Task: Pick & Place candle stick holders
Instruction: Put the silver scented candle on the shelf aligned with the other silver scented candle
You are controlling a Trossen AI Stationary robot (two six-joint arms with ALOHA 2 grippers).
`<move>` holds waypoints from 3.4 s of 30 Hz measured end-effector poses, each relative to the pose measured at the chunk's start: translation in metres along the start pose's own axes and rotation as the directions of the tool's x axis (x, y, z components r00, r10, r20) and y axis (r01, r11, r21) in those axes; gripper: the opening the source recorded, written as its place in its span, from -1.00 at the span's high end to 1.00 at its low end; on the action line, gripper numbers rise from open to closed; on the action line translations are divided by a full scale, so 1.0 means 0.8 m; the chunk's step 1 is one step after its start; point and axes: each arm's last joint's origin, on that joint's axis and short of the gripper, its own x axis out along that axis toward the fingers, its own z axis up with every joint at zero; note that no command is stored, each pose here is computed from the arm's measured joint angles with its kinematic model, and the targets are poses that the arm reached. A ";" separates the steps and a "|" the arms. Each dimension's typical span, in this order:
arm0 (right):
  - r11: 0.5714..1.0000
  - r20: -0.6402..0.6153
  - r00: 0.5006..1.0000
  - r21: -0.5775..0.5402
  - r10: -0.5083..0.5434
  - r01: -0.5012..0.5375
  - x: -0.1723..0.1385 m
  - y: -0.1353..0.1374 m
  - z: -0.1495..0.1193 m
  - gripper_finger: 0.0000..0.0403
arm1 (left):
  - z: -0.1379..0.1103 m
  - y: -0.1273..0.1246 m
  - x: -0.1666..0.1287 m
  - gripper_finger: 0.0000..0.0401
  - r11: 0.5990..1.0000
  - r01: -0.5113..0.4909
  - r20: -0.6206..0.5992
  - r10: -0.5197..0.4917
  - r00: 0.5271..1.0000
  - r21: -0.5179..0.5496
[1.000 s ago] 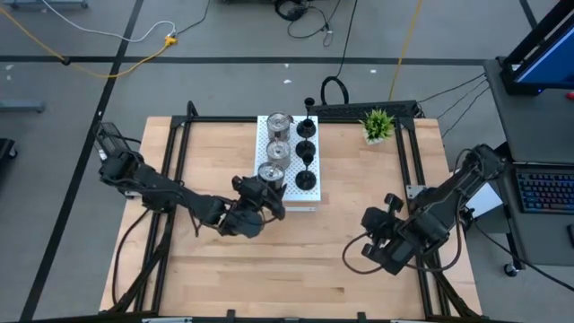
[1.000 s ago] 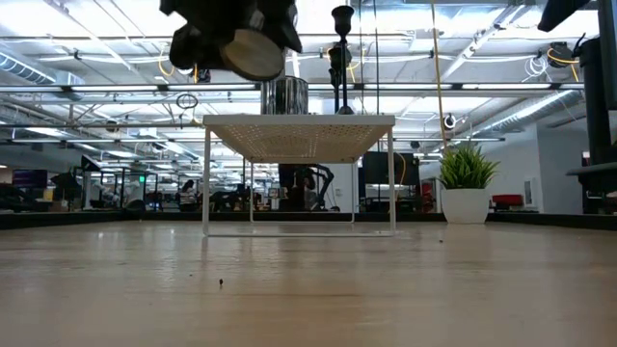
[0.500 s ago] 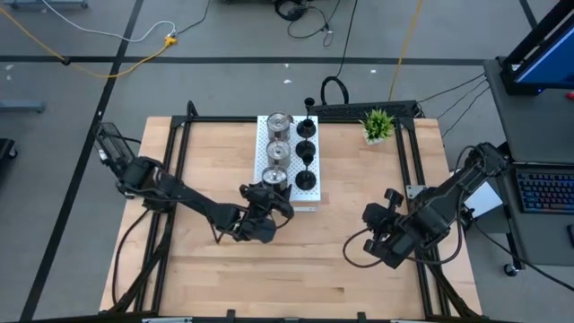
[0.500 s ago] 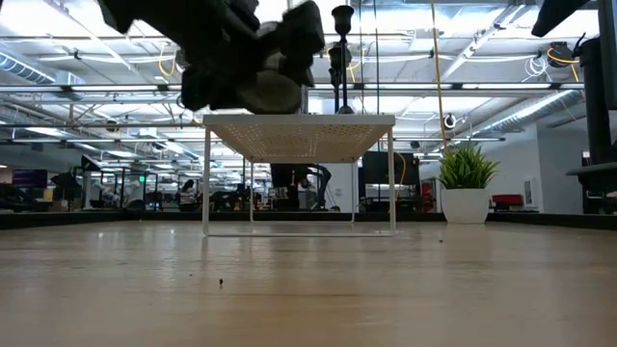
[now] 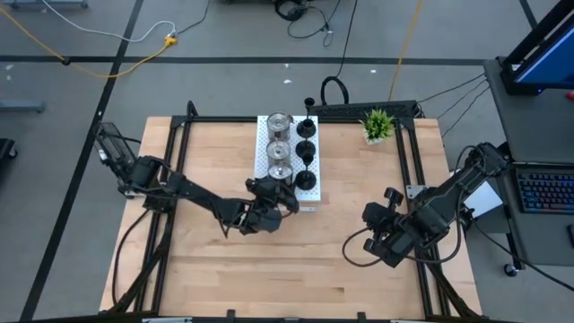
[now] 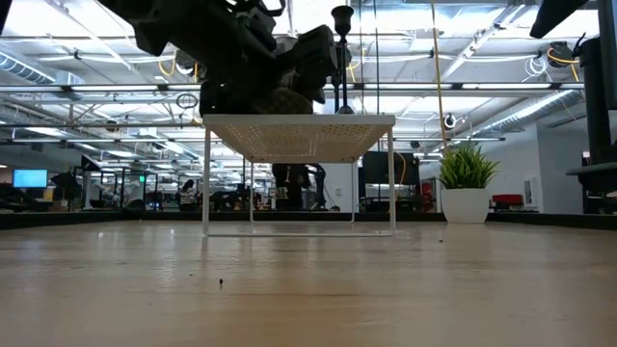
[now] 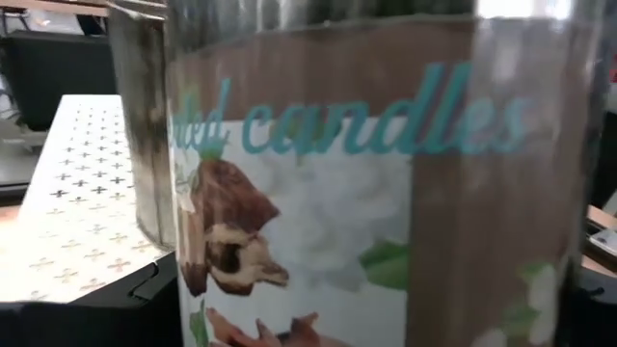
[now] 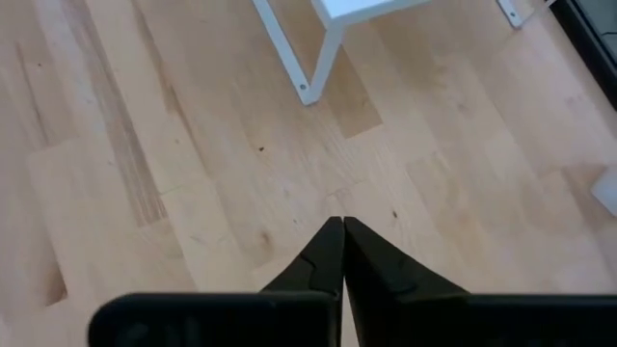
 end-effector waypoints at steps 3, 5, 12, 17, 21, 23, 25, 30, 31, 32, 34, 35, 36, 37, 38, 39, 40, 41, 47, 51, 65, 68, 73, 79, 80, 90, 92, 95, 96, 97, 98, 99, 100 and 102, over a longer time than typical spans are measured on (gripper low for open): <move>1.000 0.000 1.000 -0.005 -0.002 0.002 0.001 0.000 0.001 1.00 | 0.001 0.001 0.004 -0.78 1.000 0.012 -0.015 -0.012 1.000 0.002; 1.000 -0.001 1.000 -0.001 -0.004 0.004 0.001 -0.001 0.002 1.00 | 0.001 0.001 0.005 -0.77 1.000 0.016 -0.020 -0.016 1.000 0.009; 1.000 -0.001 1.000 -0.007 -0.005 0.005 0.002 -0.001 0.002 1.00 | -0.002 0.002 0.005 -0.93 0.998 0.027 -0.042 -0.024 0.999 0.064; 1.000 -0.001 1.000 -0.007 -0.005 0.005 0.002 -0.001 0.002 1.00 | -0.003 0.004 0.005 -0.96 0.996 0.020 -0.048 -0.016 0.999 0.088; 1.000 -0.001 1.000 -0.007 -0.005 0.005 0.002 -0.001 0.002 0.99 | -0.003 0.004 0.004 -0.92 0.995 0.007 -0.039 -0.003 0.999 0.102; 1.000 -0.001 1.000 -0.008 -0.005 0.005 0.002 -0.001 0.002 1.00 | -0.004 0.004 0.002 -0.90 0.994 -0.006 -0.026 0.008 1.000 0.110; 1.000 -0.001 1.000 -0.008 -0.005 0.005 0.002 -0.001 0.002 1.00 | -0.004 0.004 0.000 -0.88 0.993 -0.024 -0.007 0.025 1.000 0.112; 1.000 -0.001 1.000 -0.030 -0.005 0.005 0.002 -0.001 0.002 1.00 | -0.004 0.004 -0.003 -0.90 0.993 -0.029 0.002 0.029 1.000 0.116; 0.999 -0.001 1.000 -0.034 -0.005 0.005 0.002 -0.001 0.002 1.00 | -0.004 0.003 -0.003 -0.91 0.993 -0.028 0.002 0.028 1.000 0.114; 0.999 -0.001 1.000 -0.039 -0.005 0.005 0.002 -0.001 0.002 1.00 | -0.004 0.003 -0.003 -0.92 0.993 -0.028 0.002 0.028 1.000 0.114; 0.999 -0.001 1.000 -0.047 -0.005 0.005 0.002 -0.001 0.002 1.00 | -0.004 0.003 -0.003 -0.93 0.993 -0.027 0.003 0.027 1.000 0.111; 0.999 -0.001 1.000 -0.049 -0.004 0.004 0.002 -0.001 0.002 1.00 | -0.004 0.003 -0.003 -0.93 0.993 -0.026 0.002 0.026 1.000 0.116; 0.999 -0.001 1.000 -0.049 -0.004 0.004 0.002 -0.001 0.002 0.99 | -0.003 0.003 -0.003 -0.93 0.992 -0.025 0.002 0.025 1.000 0.122; 0.999 -0.001 1.000 -0.049 -0.004 0.004 0.002 -0.001 0.002 0.99 | -0.001 0.003 -0.004 -0.92 0.991 -0.023 0.001 0.023 1.000 0.135; 0.999 0.000 1.000 -0.049 -0.004 0.004 0.002 -0.001 0.002 1.00 | 0.000 0.003 -0.004 -0.91 0.989 -0.021 0.001 0.021 1.000 0.148; 0.999 0.000 1.000 -0.048 -0.003 0.003 0.002 -0.001 0.002 1.00 | 0.002 0.003 -0.004 -0.90 0.988 -0.019 0.002 0.019 1.000 0.155; 0.999 0.001 1.000 -0.047 -0.002 0.002 0.002 -0.001 0.002 1.00 | 0.002 0.003 -0.004 -0.90 0.986 -0.020 0.004 0.020 1.000 0.163; 0.999 0.001 1.000 -0.046 -0.001 0.001 0.002 0.000 0.002 1.00 | 0.003 0.003 -0.005 -0.89 0.986 -0.021 0.004 0.020 1.000 0.165; 0.999 0.002 1.000 -0.045 0.000 0.000 0.002 0.000 0.002 1.00 | 0.010 0.004 -0.005 -0.90 0.986 -0.007 -0.008 0.008 1.000 0.166; 0.999 0.002 1.000 -0.045 0.001 -0.001 0.002 0.000 0.002 1.00 | 0.016 0.005 -0.007 -0.93 0.986 0.003 -0.015 -0.001 1.000 0.169; 0.999 0.006 1.000 -0.040 0.007 -0.007 0.002 0.001 0.003 1.00 | 0.061 0.010 -0.012 -0.89 0.978 -0.005 0.024 0.000 1.000 0.209; 0.999 0.006 1.000 -0.040 0.008 -0.008 0.002 0.001 0.003 1.00 | 0.069 0.010 -0.010 -0.89 0.978 -0.007 0.035 0.000 0.999 0.208; 0.999 0.007 1.000 -0.039 0.009 -0.009 0.002 0.001 0.003 1.00 | 0.088 0.011 -0.011 -0.89 0.976 0.013 0.047 -0.024 0.999 0.218; 0.999 0.008 1.000 -0.042 0.010 -0.009 0.002 0.001 0.003 1.00 | 0.129 0.012 -0.024 -0.89 0.969 0.042 0.105 -0.069 0.992 0.244; 0.999 0.007 1.000 -0.043 0.009 -0.009 0.002 0.001 0.003 1.00 | 0.139 0.012 -0.026 -0.89 0.970 0.055 0.118 -0.084 0.989 0.237; 0.997 0.007 1.000 -0.082 0.009 -0.009 0.002 0.001 0.003 1.00 | 0.246 0.061 -0.097 -0.89 0.937 0.265 0.160 -0.305 0.939 0.229; 0.994 0.007 1.000 -0.105 0.009 -0.008 0.002 0.001 0.003 1.00 | 0.256 0.074 -0.112 -0.89 0.927 0.301 0.138 -0.336 0.932 0.224; 0.990 0.007 1.000 -0.142 0.009 -0.008 0.002 0.001 0.003 1.00 | 0.264 0.093 -0.130 -0.89 0.914 0.346 0.092 -0.371 0.924 0.214; 0.987 0.007 1.000 -0.159 0.009 -0.008 0.002 0.001 0.003 1.00 | 0.264 0.099 -0.136 -0.89 0.907 0.364 0.069 -0.385 0.920 0.211; 0.982 0.007 1.000 -0.189 0.009 -0.008 0.002 0.001 0.003 1.00 | 0.264 0.104 -0.141 -0.89 0.903 0.380 0.049 -0.396 0.917 0.199; 0.975 0.007 1.000 -0.222 0.009 -0.007 0.002 0.001 0.003 1.00 | 0.263 0.109 -0.146 -0.89 0.900 0.393 0.030 -0.405 0.914 0.188; 0.968 0.007 1.000 -0.250 0.009 -0.007 0.002 0.001 0.003 1.00 | 0.262 0.114 -0.149 -0.89 0.896 0.404 0.010 -0.412 0.911 0.183; 0.962 0.007 1.000 -0.274 0.009 -0.007 0.002 0.001 0.003 1.00 | 0.261 0.118 -0.153 -0.89 0.892 0.415 -0.007 -0.421 0.907 0.182; 0.949 0.007 1.000 -0.317 0.009 -0.007 0.002 0.001 0.003 1.00 | 0.260 0.127 -0.160 -0.89 0.885 0.433 -0.037 -0.433 0.901 0.174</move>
